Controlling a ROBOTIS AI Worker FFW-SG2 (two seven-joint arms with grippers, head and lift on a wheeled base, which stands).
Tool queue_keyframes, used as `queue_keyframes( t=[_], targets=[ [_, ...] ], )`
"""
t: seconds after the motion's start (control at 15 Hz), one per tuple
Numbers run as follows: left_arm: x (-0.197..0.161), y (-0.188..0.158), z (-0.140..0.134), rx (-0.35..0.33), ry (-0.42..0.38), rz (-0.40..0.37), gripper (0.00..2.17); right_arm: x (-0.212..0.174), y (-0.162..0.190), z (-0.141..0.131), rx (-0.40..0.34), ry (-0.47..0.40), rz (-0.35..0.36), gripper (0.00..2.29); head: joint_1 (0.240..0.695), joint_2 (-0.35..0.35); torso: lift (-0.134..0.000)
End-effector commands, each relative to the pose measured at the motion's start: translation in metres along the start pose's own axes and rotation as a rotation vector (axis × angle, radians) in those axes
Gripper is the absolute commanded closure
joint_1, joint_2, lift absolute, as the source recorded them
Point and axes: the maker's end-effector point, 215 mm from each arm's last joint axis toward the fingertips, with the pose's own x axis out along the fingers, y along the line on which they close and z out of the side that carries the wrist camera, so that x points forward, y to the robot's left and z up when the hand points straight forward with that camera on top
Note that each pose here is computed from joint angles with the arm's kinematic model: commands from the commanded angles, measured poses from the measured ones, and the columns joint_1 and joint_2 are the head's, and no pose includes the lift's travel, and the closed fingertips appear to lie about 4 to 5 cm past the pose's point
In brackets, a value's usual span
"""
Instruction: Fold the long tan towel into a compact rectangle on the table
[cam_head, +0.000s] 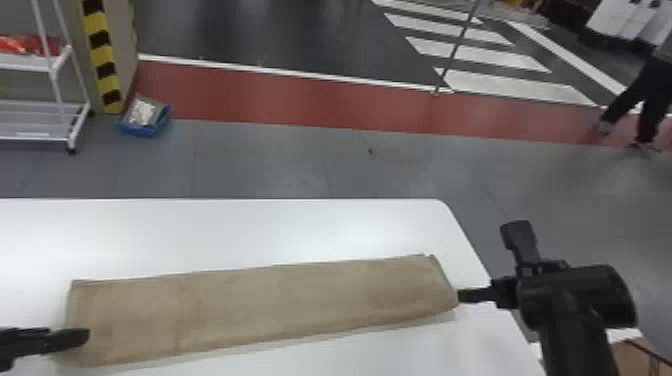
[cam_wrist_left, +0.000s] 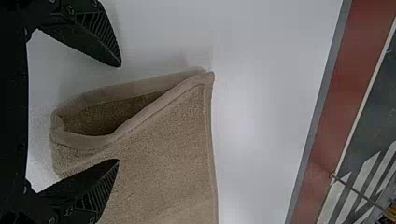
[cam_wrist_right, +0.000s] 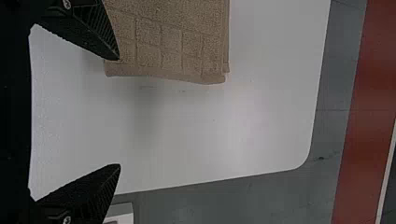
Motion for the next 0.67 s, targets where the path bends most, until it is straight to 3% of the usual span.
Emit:
queue_keyframes(
  t=[0.0,0.13,0.27,0.47,0.53,0.6],
  targets=[
    [0.002,0.004,-0.005,-0.019,0.026,-0.003,0.20,0.000,-0.001,-0.001,0.000,0.003,0.000,0.06,0.695,-0.311,0.000],
    [0.002,0.000,-0.007,-0.022,0.034,-0.027,0.29,0.000,-0.002,0.000,0.001,0.001,-0.001,0.06,0.695,-0.311,0.000],
    [0.005,-0.007,-0.010,-0.010,0.048,-0.053,0.51,0.001,0.001,0.001,-0.005,0.002,0.002,0.06,0.695,-0.316,0.000],
    [0.007,-0.012,-0.011,-0.003,0.048,-0.070,1.87,0.001,0.002,0.002,-0.006,0.001,0.002,0.06,0.695,-0.325,0.000],
    [0.006,-0.010,-0.011,-0.001,0.046,-0.065,2.08,0.000,0.000,0.001,-0.004,0.003,-0.001,0.06,0.695,-0.326,0.000],
    [0.005,-0.009,-0.008,0.002,0.035,-0.062,2.14,0.000,-0.001,0.001,-0.003,0.004,-0.002,0.06,0.695,-0.326,0.000]
  ],
)
